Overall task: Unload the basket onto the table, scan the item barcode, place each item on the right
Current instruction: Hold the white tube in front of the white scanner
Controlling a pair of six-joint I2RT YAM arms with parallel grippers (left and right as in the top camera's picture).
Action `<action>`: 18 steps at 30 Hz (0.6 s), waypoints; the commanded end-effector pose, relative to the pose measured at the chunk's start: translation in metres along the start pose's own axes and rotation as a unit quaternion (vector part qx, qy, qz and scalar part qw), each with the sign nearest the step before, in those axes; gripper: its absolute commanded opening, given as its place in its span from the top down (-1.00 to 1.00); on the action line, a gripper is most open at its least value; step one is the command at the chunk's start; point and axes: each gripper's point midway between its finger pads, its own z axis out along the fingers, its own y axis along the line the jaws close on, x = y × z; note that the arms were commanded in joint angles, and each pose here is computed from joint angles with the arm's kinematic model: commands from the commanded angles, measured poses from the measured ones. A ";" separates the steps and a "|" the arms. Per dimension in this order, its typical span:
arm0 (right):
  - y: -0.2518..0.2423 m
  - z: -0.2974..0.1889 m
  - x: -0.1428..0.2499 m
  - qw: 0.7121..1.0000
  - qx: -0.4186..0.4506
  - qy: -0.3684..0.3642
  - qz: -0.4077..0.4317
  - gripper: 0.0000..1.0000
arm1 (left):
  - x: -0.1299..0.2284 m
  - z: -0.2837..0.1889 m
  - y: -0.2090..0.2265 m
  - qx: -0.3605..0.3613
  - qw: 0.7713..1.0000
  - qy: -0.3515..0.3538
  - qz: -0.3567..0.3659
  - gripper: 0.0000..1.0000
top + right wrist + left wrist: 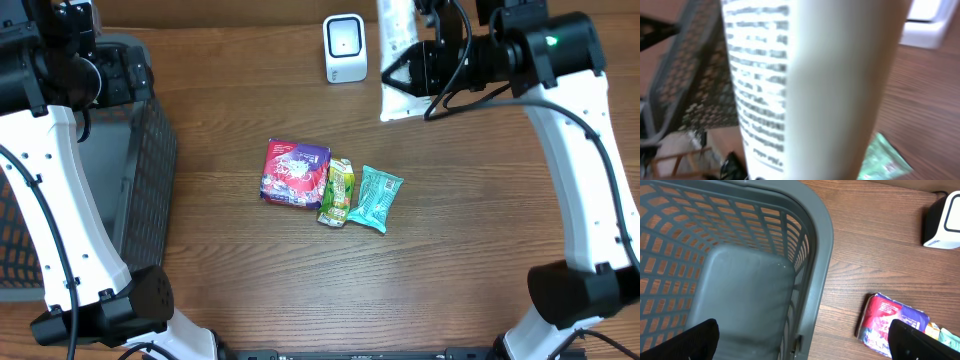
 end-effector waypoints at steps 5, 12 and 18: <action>0.041 0.001 -0.005 0.991 -0.115 -0.008 -0.070 0.93 | -0.001 -0.003 -0.006 0.008 1.000 -0.005 0.012 -0.99; 0.048 -0.001 -0.017 0.987 -0.141 -0.029 -0.066 0.93 | -0.001 -0.003 -0.006 0.008 1.000 -0.005 0.012 -0.99; 0.029 -0.006 -0.054 0.993 -0.075 -0.090 -0.013 0.94 | -0.001 -0.003 -0.006 0.008 1.000 -0.005 0.012 -0.99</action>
